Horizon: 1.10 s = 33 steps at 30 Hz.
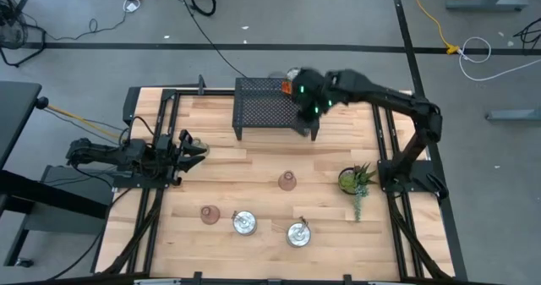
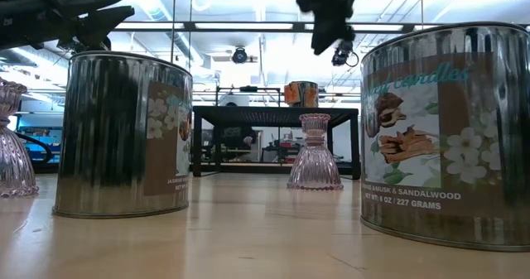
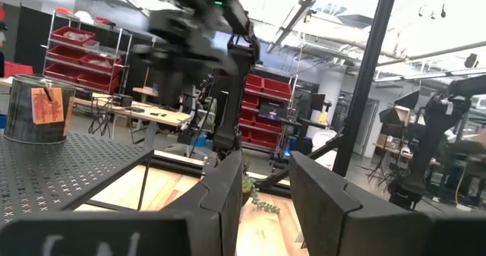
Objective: Pick & Place candle stick holders
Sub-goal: Put the right pink candle holder on the shelf
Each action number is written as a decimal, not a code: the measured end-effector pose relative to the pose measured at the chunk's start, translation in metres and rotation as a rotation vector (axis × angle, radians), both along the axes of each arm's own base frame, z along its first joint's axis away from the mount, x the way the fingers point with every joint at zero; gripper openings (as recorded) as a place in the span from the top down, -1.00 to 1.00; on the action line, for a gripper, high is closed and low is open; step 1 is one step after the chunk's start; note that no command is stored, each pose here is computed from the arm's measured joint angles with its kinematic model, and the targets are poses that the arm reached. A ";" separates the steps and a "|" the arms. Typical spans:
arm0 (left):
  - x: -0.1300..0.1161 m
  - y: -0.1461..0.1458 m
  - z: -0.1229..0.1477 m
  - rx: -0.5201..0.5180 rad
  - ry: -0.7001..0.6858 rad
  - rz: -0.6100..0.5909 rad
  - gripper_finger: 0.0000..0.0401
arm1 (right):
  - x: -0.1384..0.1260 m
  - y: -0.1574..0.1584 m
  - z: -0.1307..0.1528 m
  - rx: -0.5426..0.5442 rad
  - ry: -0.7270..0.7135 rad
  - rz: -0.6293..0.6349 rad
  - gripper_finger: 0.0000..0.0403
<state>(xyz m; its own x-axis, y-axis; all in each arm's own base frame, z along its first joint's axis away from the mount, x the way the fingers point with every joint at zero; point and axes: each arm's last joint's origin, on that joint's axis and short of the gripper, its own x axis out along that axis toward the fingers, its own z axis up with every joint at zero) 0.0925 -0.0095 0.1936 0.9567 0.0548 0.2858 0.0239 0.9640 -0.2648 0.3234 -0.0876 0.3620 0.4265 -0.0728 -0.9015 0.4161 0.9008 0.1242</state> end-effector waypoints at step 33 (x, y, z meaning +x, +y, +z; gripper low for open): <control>0.000 -0.001 -0.002 0.001 0.016 -0.021 0.43 | -0.105 0.222 -0.181 -0.260 -0.746 -0.011 0.76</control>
<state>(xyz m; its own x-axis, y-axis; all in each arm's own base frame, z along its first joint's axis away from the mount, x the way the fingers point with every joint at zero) 0.0930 -0.0102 0.1921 0.9621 0.0343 0.2704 0.0400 0.9636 -0.2645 0.2181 0.1339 0.1807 0.9101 -0.2491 -0.3311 0.3143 0.9357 0.1602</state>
